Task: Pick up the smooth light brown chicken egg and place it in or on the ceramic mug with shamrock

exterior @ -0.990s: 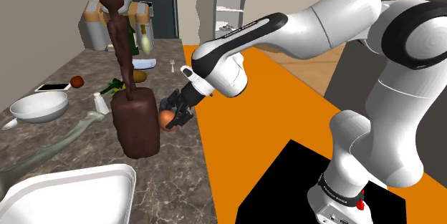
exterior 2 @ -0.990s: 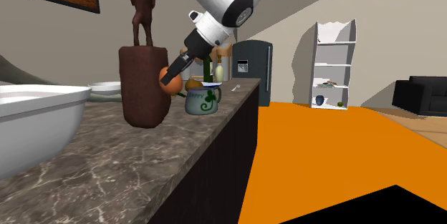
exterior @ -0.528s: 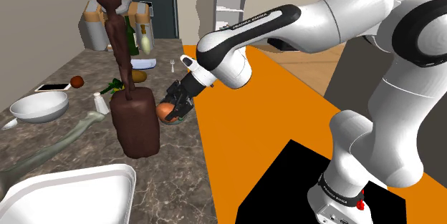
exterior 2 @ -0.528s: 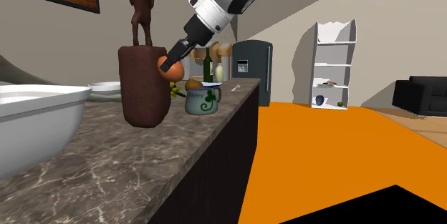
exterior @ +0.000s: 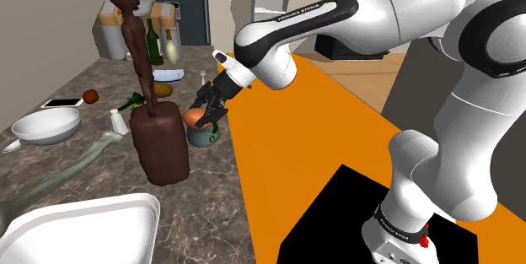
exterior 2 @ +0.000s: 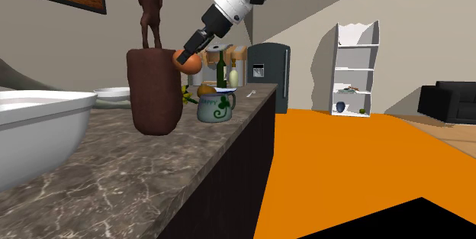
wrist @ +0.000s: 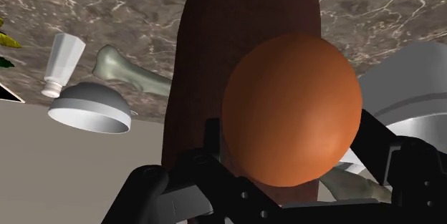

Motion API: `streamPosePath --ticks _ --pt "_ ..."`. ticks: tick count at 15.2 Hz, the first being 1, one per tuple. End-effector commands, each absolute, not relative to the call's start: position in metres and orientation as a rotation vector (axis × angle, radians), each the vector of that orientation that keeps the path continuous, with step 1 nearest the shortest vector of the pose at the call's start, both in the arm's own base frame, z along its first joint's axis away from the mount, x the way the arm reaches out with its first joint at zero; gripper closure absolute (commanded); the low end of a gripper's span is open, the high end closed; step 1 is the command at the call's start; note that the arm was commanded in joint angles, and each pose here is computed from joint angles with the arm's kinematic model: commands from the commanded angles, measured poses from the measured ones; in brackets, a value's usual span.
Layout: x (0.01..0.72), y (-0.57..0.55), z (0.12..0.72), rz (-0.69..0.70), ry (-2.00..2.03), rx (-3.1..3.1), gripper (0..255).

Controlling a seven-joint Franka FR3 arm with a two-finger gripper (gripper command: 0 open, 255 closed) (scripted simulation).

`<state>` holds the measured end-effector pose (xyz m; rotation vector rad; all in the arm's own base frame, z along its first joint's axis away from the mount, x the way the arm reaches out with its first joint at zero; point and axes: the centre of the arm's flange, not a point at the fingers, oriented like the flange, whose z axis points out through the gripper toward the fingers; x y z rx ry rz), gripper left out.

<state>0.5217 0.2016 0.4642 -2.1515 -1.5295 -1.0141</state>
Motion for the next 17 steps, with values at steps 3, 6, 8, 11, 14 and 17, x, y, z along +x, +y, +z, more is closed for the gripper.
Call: streamPosePath --ticks 3,6,8,11,14,17 --pt "0.559 0.165 0.467 -1.015 -1.531 -2.150 255" --pt "0.588 0.138 0.469 -1.015 -1.531 -2.150 255" --pt "0.606 0.119 0.470 -1.015 -1.531 -2.150 255" --pt "0.635 0.092 0.472 -1.015 -1.531 -2.150 255" --pt "0.663 0.065 0.475 -1.015 -1.531 -2.150 255" --pt "0.663 0.065 0.459 -1.015 -1.531 -2.150 255"
